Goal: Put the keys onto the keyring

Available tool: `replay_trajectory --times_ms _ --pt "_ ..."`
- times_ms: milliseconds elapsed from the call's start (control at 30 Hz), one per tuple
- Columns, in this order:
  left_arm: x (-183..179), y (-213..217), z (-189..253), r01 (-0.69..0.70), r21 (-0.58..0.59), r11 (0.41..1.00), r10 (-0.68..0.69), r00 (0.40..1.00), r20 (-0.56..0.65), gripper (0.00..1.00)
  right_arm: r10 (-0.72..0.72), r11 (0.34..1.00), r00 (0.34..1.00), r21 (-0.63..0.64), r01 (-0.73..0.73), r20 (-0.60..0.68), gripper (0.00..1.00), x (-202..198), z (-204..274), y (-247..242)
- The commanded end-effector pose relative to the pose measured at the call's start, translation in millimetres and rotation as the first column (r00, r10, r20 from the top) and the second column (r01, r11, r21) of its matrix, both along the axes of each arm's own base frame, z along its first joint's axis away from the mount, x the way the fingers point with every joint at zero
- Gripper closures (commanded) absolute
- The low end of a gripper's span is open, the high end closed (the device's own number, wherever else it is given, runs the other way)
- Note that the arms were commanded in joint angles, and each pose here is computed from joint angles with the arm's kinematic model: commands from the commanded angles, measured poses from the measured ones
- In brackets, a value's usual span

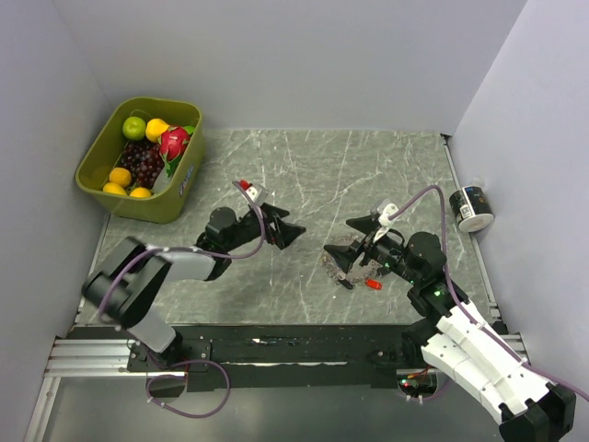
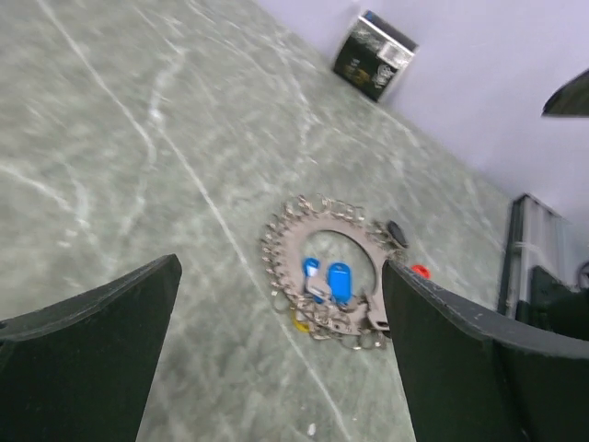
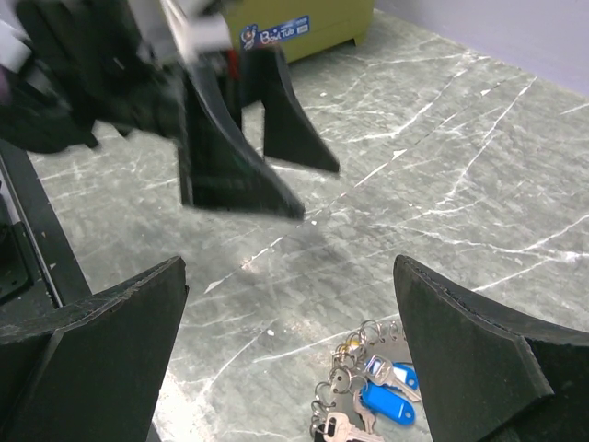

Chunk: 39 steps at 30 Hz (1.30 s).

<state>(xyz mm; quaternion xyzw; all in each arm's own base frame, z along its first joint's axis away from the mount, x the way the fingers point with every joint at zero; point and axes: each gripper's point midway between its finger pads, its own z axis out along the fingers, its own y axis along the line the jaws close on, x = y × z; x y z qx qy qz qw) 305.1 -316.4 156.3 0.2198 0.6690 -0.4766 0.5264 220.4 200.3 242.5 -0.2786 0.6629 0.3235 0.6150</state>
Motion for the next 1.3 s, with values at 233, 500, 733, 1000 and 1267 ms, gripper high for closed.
replay_trajectory --times_ms 233,500,733,1000,1267 --pt "23 55 44 -0.284 0.249 0.926 0.261 0.958 0.123 0.04 0.003 0.999 1.000 0.036 -0.003 0.023 0.00 2 9 3" --pt "22 84 78 -0.426 0.183 0.886 0.398 0.901 0.172 0.04 0.010 0.999 1.000 0.030 -0.011 0.028 0.00 3 15 5" --pt "30 102 101 -0.542 0.125 0.831 0.533 0.840 0.104 0.04 -0.034 0.999 0.999 0.029 0.034 0.000 0.00 15 15 4" --pt "27 109 111 -0.564 0.097 0.820 0.556 0.825 0.099 0.04 -0.291 0.955 0.952 0.023 0.294 -0.098 0.00 46 1 -26" --pt "28 128 119 -0.645 0.032 0.763 0.641 0.763 0.088 0.04 -0.603 0.794 0.778 -0.039 0.606 -0.176 0.00 68 -21 -80"
